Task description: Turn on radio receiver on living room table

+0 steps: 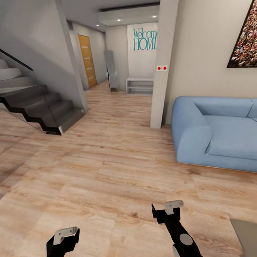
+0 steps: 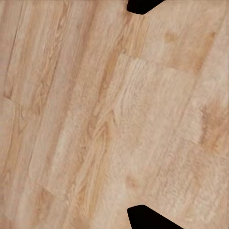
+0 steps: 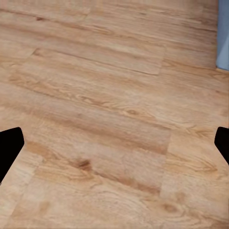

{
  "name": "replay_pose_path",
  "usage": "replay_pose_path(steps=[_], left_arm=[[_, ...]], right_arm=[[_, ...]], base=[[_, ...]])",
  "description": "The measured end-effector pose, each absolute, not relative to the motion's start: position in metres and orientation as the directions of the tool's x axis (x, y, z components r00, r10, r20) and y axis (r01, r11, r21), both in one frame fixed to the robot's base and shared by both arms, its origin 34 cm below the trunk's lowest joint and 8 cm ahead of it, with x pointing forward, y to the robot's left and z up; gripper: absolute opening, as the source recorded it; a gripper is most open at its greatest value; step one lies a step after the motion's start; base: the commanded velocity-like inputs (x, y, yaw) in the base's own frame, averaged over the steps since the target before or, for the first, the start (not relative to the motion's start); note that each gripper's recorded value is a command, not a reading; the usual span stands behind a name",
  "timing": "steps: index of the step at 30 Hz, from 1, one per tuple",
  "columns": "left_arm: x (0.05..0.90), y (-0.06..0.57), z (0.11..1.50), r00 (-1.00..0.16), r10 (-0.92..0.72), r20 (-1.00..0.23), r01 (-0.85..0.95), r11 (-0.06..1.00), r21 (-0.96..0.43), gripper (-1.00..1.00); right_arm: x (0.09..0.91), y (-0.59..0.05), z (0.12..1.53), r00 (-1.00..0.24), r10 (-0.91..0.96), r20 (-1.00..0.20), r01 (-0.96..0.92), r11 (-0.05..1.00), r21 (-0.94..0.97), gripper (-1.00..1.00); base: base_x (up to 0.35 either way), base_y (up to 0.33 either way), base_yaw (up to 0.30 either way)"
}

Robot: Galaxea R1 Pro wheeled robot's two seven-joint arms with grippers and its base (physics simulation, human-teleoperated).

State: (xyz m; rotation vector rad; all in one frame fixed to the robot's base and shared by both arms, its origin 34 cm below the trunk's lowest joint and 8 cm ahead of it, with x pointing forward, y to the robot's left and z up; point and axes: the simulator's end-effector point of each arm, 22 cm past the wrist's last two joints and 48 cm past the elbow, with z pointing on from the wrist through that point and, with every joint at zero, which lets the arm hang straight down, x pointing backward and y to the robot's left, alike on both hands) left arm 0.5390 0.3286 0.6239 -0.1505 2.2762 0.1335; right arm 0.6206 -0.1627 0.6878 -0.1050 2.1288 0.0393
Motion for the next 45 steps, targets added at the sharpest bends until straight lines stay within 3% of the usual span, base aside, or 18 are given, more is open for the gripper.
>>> replay_pose_path(steps=[45], left_arm=[[0.5399,0.3283,0.6250,-0.646,-0.063,-0.761,-0.152,0.987,0.046,1.00]], right_arm=[[0.6207,-0.1627,0.6880,-0.527,-0.059,-0.848,-0.091,0.996,-0.013,1.00]], base=[[0.314,0.000,0.000]])
